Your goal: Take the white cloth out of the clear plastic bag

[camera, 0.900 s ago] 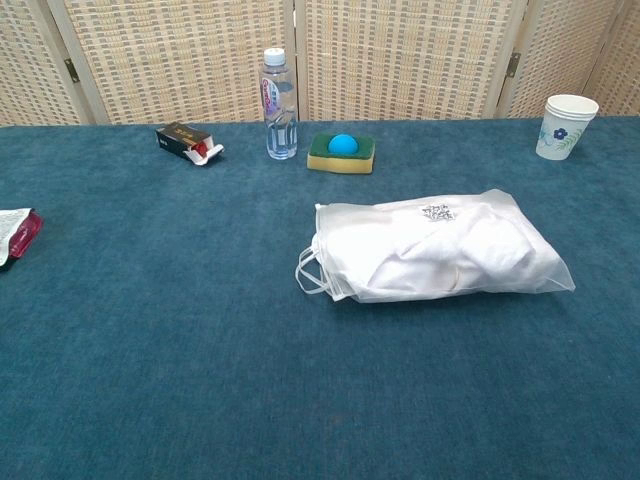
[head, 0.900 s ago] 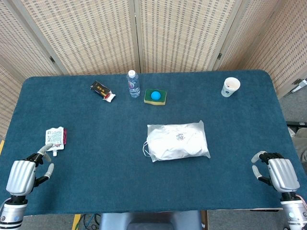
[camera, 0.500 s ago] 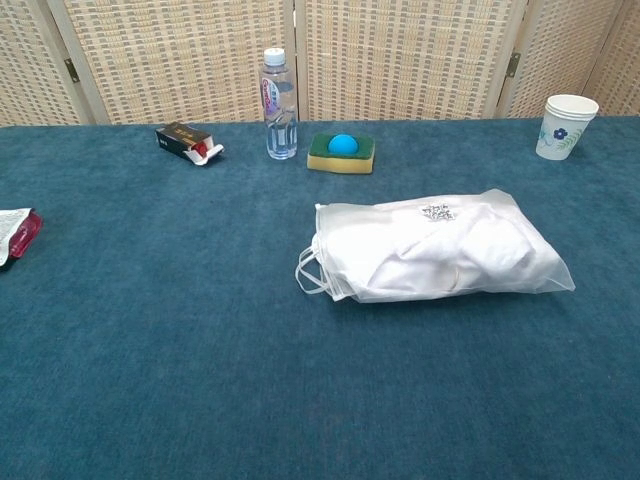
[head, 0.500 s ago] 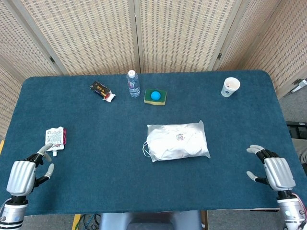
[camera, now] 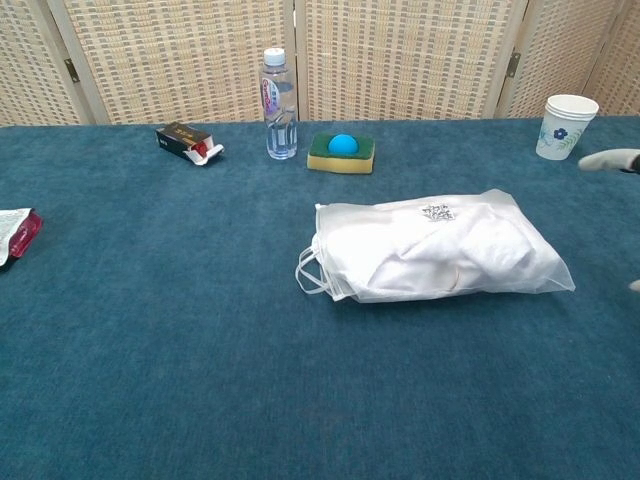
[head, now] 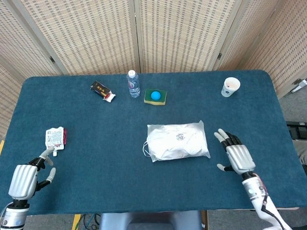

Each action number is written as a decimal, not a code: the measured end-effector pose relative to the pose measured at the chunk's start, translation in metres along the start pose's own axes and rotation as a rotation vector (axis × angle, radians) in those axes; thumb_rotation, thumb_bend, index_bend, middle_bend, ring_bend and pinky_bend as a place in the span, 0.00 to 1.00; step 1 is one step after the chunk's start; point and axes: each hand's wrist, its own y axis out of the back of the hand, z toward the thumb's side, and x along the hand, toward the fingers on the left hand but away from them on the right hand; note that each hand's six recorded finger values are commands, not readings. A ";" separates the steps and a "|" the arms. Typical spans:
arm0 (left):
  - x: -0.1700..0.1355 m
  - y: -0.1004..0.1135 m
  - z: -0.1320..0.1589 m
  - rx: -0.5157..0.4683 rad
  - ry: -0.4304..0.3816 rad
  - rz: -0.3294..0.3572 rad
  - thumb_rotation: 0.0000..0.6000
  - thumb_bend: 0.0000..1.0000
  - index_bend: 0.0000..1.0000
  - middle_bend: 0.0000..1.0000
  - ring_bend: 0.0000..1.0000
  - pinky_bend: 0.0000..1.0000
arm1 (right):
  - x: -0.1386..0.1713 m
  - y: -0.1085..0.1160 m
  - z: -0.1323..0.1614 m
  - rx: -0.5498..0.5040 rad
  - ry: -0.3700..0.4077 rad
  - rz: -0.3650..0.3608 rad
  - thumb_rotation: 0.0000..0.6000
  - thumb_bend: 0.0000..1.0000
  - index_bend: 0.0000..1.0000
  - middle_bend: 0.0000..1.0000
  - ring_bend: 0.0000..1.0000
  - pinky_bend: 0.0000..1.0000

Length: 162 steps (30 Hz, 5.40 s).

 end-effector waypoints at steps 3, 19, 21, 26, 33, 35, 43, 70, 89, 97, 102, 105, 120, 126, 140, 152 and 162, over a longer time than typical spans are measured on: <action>-0.001 0.000 -0.001 -0.001 0.004 -0.002 1.00 0.42 0.18 0.50 0.55 0.81 | -0.017 -0.003 0.016 0.003 0.022 0.012 1.00 0.00 0.00 0.00 0.00 0.10; -0.002 0.000 -0.002 -0.004 0.014 -0.008 1.00 0.42 0.20 0.50 0.55 0.81 | -0.068 -0.021 0.045 0.112 0.004 0.125 1.00 0.00 0.00 0.00 0.00 0.10; -0.002 0.001 -0.002 -0.004 0.014 -0.009 1.00 0.42 0.20 0.50 0.55 0.81 | -0.075 -0.024 0.051 0.122 0.005 0.135 1.00 0.00 0.00 0.00 0.00 0.10; -0.004 -0.001 -0.002 -0.006 0.018 -0.016 1.00 0.42 0.20 0.50 0.56 0.81 | -0.089 -0.035 0.066 0.125 0.021 0.158 1.00 0.00 0.00 0.00 0.00 0.10; -0.006 -0.003 -0.003 -0.013 0.025 -0.019 1.00 0.42 0.21 0.51 0.57 0.81 | -0.098 -0.041 0.080 0.140 0.048 0.170 1.00 0.00 0.00 0.12 0.07 0.21; -0.006 -0.004 -0.004 -0.014 0.027 -0.019 1.00 0.42 0.21 0.51 0.57 0.81 | -0.101 -0.041 0.082 0.154 0.054 0.167 1.00 0.00 0.01 0.19 0.14 0.27; -0.007 -0.005 -0.004 -0.012 0.026 -0.021 1.00 0.42 0.23 0.53 0.57 0.81 | -0.108 -0.041 0.086 0.218 0.070 0.161 1.00 0.06 0.27 0.45 0.41 0.45; 0.022 0.018 0.019 -0.062 -0.026 0.034 1.00 0.42 0.28 0.53 0.57 0.81 | -0.098 0.038 0.088 0.241 0.222 -0.250 1.00 0.30 0.66 0.77 0.72 0.72; 0.099 0.057 0.135 -0.140 -0.278 0.101 1.00 0.19 0.29 0.95 0.84 0.98 | -0.067 0.099 0.114 0.212 0.444 -0.567 1.00 0.31 0.66 0.77 0.72 0.72; 0.120 0.064 0.175 -0.133 -0.326 0.109 1.00 0.19 0.33 1.00 0.96 1.00 | -0.062 0.102 0.128 0.179 0.516 -0.633 1.00 0.31 0.66 0.74 0.72 0.72; 0.123 0.064 0.188 -0.138 -0.342 0.085 1.00 0.19 0.33 1.00 0.95 1.00 | -0.062 0.103 0.132 0.151 0.538 -0.679 1.00 0.31 0.66 0.74 0.71 0.72; 0.123 0.066 0.194 -0.153 -0.348 0.072 1.00 0.19 0.33 1.00 0.95 1.00 | -0.063 0.102 0.133 0.139 0.547 -0.693 1.00 0.30 0.66 0.74 0.71 0.72; 0.128 0.080 0.226 -0.175 -0.418 0.074 1.00 0.18 0.33 1.00 0.93 1.00 | -0.067 0.100 0.147 0.058 0.585 -0.754 1.00 0.29 0.66 0.74 0.70 0.72; 0.127 0.080 0.240 -0.189 -0.448 0.067 1.00 0.17 0.34 1.00 0.93 1.00 | -0.068 0.101 0.150 0.031 0.589 -0.772 1.00 0.29 0.66 0.74 0.70 0.72; 0.126 0.076 0.256 -0.193 -0.480 0.040 1.00 0.16 0.33 1.00 0.93 1.00 | -0.070 0.099 0.157 -0.008 0.598 -0.784 1.00 0.29 0.66 0.74 0.70 0.72; 0.127 0.071 0.261 -0.168 -0.479 0.030 1.00 0.16 0.33 1.00 0.93 1.00 | -0.070 0.098 0.163 -0.021 0.611 -0.790 1.00 0.29 0.66 0.74 0.70 0.72; 0.126 0.068 0.254 -0.097 -0.481 0.025 1.00 0.16 0.32 1.00 0.93 1.00 | -0.069 0.100 0.160 -0.024 0.610 -0.796 1.00 0.29 0.66 0.74 0.70 0.72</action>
